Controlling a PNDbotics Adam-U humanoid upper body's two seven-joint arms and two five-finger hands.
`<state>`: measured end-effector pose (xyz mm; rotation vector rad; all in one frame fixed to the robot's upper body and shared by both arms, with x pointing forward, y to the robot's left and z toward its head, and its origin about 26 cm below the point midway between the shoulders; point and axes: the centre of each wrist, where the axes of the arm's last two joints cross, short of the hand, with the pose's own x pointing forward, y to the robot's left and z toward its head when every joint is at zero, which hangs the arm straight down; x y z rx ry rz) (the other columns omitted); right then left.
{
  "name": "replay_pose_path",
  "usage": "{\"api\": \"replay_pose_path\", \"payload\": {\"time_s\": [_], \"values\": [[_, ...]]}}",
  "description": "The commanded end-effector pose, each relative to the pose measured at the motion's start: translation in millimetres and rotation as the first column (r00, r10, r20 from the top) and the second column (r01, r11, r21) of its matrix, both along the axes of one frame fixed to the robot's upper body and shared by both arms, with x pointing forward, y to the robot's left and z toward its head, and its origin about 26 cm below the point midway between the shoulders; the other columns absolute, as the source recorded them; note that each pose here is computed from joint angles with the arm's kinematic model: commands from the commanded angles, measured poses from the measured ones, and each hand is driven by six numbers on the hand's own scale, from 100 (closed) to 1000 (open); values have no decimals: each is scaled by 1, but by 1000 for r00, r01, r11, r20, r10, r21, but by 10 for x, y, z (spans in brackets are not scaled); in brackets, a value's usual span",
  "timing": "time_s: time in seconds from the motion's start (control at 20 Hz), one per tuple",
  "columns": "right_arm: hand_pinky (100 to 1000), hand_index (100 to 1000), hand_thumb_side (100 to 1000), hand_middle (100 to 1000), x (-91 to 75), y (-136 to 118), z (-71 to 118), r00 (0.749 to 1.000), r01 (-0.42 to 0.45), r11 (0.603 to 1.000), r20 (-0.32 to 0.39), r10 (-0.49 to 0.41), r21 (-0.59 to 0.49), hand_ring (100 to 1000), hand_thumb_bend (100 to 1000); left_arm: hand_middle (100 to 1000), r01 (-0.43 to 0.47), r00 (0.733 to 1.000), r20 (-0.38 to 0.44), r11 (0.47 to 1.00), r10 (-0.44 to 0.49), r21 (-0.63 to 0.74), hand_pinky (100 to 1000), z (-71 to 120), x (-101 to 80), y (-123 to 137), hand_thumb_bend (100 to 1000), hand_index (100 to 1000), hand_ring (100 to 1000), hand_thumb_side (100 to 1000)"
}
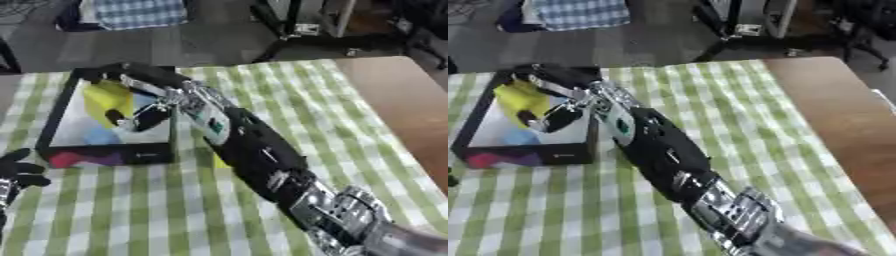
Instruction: Pick up objects on the table and place them in the box.
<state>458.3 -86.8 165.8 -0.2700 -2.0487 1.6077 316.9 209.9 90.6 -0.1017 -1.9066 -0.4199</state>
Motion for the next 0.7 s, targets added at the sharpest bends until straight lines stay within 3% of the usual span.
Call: {"api": "replay_pose_path", "payload": {"time_s": [0.05,0.2,0.4,0.55,0.7], "values": [[907,988,260,814,8,2,110,999,19,1000,46,-18,-14,826,100,586,16,999,28,1000,-16,-7,790,84,21,-26,100,834,573,773],[938,1000,400,920,34,-81,114,993,91,996,70,-90,-6,882,257,586,17,999,28,1000,-17,-7,790,84,21,-27,100,834,573,774],[970,1000,470,980,54,-158,126,975,195,981,109,-194,8,941,324,586,17,999,29,1000,-16,-7,790,85,21,-26,100,834,573,774],[983,1000,504,995,57,-181,108,955,262,965,135,-263,22,966,321,586,15,999,29,1000,-14,-7,789,86,21,-24,100,834,573,774],[985,992,524,993,57,-206,67,939,305,951,157,-308,44,967,264,586,11,1000,29,1000,-10,-7,789,86,21,-18,100,834,574,773]]}}
